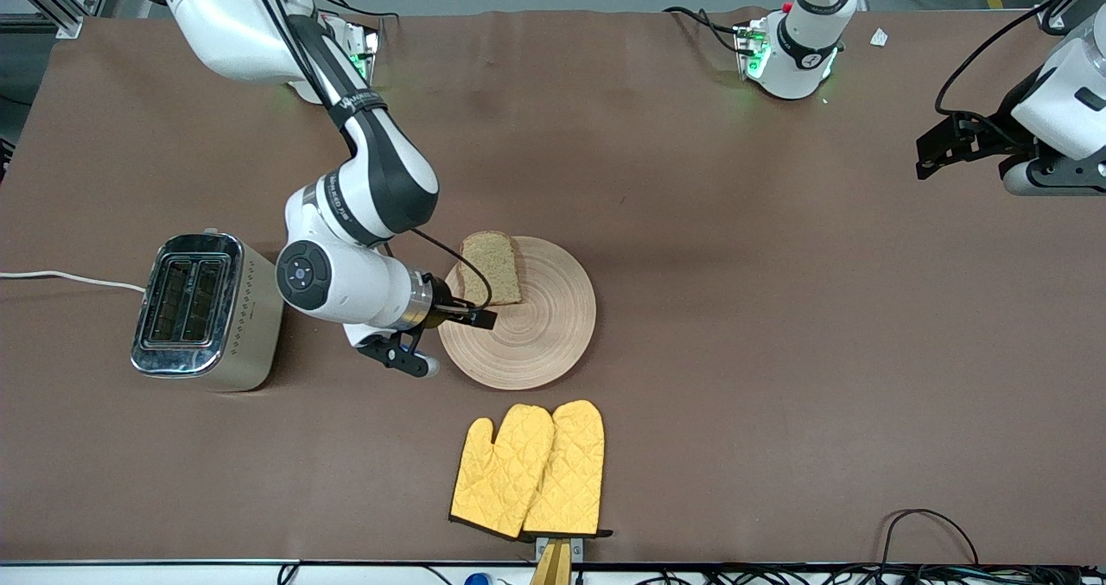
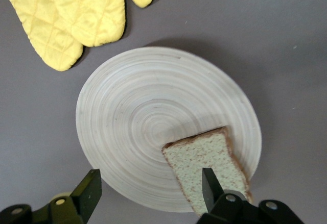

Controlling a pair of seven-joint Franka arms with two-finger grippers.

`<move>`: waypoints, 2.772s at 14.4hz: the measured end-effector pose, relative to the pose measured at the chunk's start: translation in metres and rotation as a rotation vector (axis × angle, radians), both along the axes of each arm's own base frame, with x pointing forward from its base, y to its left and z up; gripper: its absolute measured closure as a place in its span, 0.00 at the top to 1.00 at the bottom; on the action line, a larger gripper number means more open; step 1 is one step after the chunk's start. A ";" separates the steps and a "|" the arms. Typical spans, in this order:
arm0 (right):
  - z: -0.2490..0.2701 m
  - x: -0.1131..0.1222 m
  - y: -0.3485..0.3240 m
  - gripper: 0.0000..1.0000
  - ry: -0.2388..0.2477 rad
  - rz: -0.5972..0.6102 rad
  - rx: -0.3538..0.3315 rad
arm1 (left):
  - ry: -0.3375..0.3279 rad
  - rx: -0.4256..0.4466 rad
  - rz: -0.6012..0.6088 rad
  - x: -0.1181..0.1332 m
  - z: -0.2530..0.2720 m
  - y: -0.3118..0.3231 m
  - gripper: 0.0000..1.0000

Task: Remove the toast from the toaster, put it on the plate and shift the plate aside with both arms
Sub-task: 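Lower the toast onto the plate and open the right gripper, then withdraw the right gripper while the left gripper reaches toward the plate, then grip the wooden plate rim with the left gripper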

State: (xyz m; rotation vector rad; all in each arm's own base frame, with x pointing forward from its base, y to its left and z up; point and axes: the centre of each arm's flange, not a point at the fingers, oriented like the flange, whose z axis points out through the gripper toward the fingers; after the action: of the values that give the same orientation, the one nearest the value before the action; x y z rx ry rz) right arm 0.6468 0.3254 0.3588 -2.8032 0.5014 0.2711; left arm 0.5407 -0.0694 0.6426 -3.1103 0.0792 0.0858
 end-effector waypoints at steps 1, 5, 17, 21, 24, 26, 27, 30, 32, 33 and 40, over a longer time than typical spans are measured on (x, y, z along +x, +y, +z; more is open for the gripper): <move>0.009 0.002 -0.010 0.89 -0.013 0.022 -0.026 | 0.000 0.000 -0.001 0.000 0.000 0.000 1.00; 0.075 0.011 -0.087 0.99 -0.049 0.094 -0.102 | 0.022 -0.065 -0.009 0.005 -0.010 -0.011 1.00; 0.216 -0.030 -0.277 0.99 -0.164 0.203 -0.254 | 0.076 -0.555 -0.101 0.100 -0.201 -0.146 0.98; 0.238 -0.063 -0.312 1.00 -0.192 0.262 -0.256 | 0.122 -0.691 -0.158 0.107 -0.295 -0.196 0.86; 0.252 -0.087 -0.325 0.99 -0.220 0.265 -0.263 | 0.135 -0.823 -0.222 0.108 -0.365 -0.209 0.74; 0.260 -0.098 -0.324 0.99 -0.245 0.264 -0.269 | 0.120 -0.891 -0.255 0.110 -0.398 -0.213 0.62; 0.263 -0.103 -0.324 1.00 -0.253 0.264 -0.271 | 0.123 -0.915 -0.256 0.109 -0.411 -0.217 0.62; 0.270 -0.108 -0.324 1.00 -0.267 0.261 -0.274 | 0.109 -0.948 -0.238 0.105 -0.444 -0.234 0.60; 0.273 -0.108 -0.328 1.00 -0.276 0.260 -0.276 | 0.093 -0.963 -0.220 0.100 -0.463 -0.248 0.59; 0.277 -0.108 -0.331 1.00 -0.286 0.270 -0.277 | 0.081 -0.963 -0.217 0.097 -0.472 -0.254 0.58; 0.290 -0.116 -0.335 1.00 -0.261 0.373 -0.266 | 0.081 -0.973 -0.200 0.096 -0.501 -0.264 0.41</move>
State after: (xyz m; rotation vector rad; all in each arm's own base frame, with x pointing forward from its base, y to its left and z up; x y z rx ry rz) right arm 0.5310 -0.0095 0.6485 -3.1137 -0.0525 -0.0978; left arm 0.6367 -0.3331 0.1412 -4.0279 0.6026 0.2285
